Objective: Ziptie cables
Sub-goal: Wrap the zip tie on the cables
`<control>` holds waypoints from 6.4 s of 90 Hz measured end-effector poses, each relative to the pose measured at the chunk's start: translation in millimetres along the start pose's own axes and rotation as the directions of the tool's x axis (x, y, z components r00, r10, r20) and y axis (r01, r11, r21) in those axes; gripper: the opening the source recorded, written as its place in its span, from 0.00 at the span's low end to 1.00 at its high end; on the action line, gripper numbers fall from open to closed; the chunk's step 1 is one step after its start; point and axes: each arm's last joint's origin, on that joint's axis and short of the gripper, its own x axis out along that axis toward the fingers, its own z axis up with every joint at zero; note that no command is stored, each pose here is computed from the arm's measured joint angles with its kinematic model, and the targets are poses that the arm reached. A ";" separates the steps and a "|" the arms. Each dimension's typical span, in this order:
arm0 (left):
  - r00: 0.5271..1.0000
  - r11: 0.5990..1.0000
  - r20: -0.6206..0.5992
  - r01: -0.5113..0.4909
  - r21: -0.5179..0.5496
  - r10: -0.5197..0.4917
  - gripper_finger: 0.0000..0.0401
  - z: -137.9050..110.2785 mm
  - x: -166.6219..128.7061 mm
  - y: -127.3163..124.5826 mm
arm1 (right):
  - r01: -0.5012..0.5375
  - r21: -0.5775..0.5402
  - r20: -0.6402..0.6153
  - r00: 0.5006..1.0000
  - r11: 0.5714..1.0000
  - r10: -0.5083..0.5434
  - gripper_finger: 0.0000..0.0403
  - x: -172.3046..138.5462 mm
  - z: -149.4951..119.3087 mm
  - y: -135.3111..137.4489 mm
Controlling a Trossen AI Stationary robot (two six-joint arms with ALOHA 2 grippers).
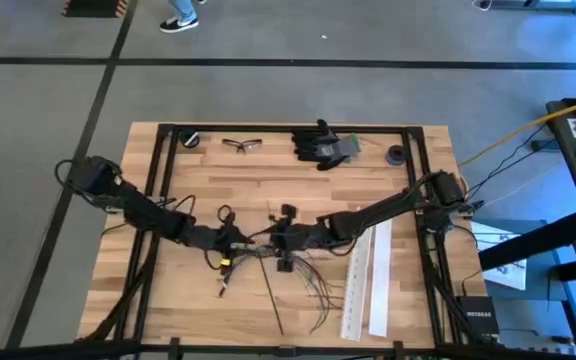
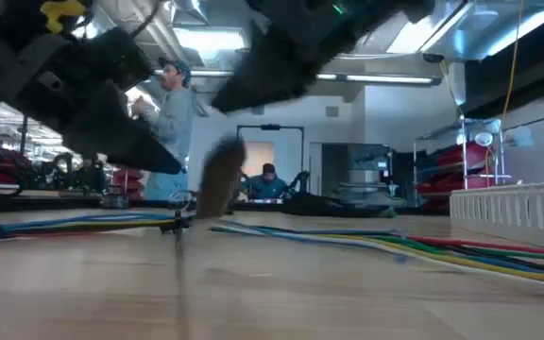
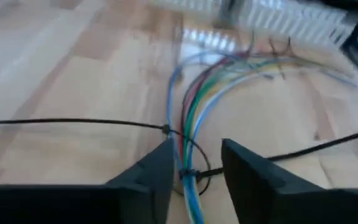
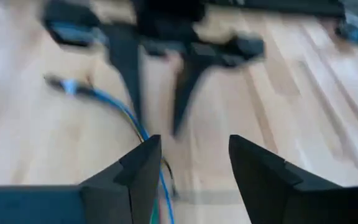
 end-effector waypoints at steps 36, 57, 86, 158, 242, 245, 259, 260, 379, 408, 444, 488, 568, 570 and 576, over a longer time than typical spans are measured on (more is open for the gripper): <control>0.974 0.996 -0.224 -0.049 -0.077 0.031 0.40 28.2 37.3 19.6 | -0.104 0.243 0.111 0.991 0.965 0.078 0.44 -11.7 -78.2 -3.8; 0.960 0.995 -0.280 -0.047 -0.091 0.020 0.40 16.7 46.6 24.8 | -0.111 0.213 0.135 0.987 0.971 0.083 0.44 -12.2 -77.9 -3.7; 0.958 0.995 -0.281 -0.084 -0.057 0.065 0.15 14.2 49.6 28.5 | -0.113 0.198 0.150 0.985 0.974 0.084 0.44 -12.4 -76.4 -3.7; 0.990 0.966 -0.072 -0.104 0.237 0.124 0.00 33.9 19.1 -16.9 | -0.413 0.544 0.362 0.901 0.731 0.239 0.44 20.1 -56.0 -40.9; 0.988 0.973 -0.083 -0.108 0.205 0.127 0.00 33.3 18.9 -15.9 | -0.365 0.076 0.392 0.867 0.928 0.308 0.00 42.4 -41.2 -20.6; 0.989 0.976 -0.084 -0.106 0.191 0.124 0.00 32.9 18.9 -15.7 | -0.317 0.039 0.396 0.876 0.948 0.276 0.00 41.4 -41.6 -15.7; 0.987 0.986 -0.114 -0.098 0.132 0.113 0.00 23.7 17.4 -12.8 | -0.096 -0.061 0.402 0.909 0.994 0.112 0.00 30.8 -39.1 2.1; 0.987 0.987 -0.119 -0.093 0.128 0.109 0.00 22.7 17.1 -13.0 | -0.079 -0.066 0.402 0.910 0.995 0.099 0.00 29.1 -38.1 2.7; 0.994 0.956 -0.093 -0.031 0.293 0.060 0.00 5.9 9.2 -46.1 | 0.338 0.057 0.032 0.940 0.939 -0.340 0.10 -67.6 -4.5 -75.5; 0.995 0.956 -0.076 -0.038 0.290 0.063 0.00 8.2 9.6 -45.8 | -0.240 0.250 0.269 0.948 0.938 0.171 0.43 -17.7 -51.9 -19.0; 0.996 0.961 -0.053 -0.062 0.268 0.078 0.00 12.1 11.6 -41.9 | -0.434 0.194 0.376 0.862 0.880 0.342 0.31 38.8 -35.6 10.8; 0.994 0.971 -0.047 -0.090 0.224 0.103 0.00 13.4 12.8 -38.4 | -0.290 0.030 0.364 0.894 0.956 0.260 0.01 37.8 -35.3 17.4; 0.992 0.944 -0.096 -0.048 0.325 0.084 0.00 -7.1 20.0 -54.1 | 0.445 -0.216 0.016 0.892 0.869 -0.452 0.00 -12.8 1.1 -35.2; 0.992 0.945 -0.096 -0.048 0.325 0.083 0.00 -7.1 19.9 -54.2 | 0.438 -0.194 -0.013 0.894 0.878 -0.448 0.00 -13.5 -2.0 -35.5; 0.993 0.947 -0.092 -0.045 0.320 0.078 0.00 -6.7 19.9 -54.8 | 0.360 -0.077 -0.097 0.925 0.930 -0.367 0.00 -14.9 -10.2 -34.1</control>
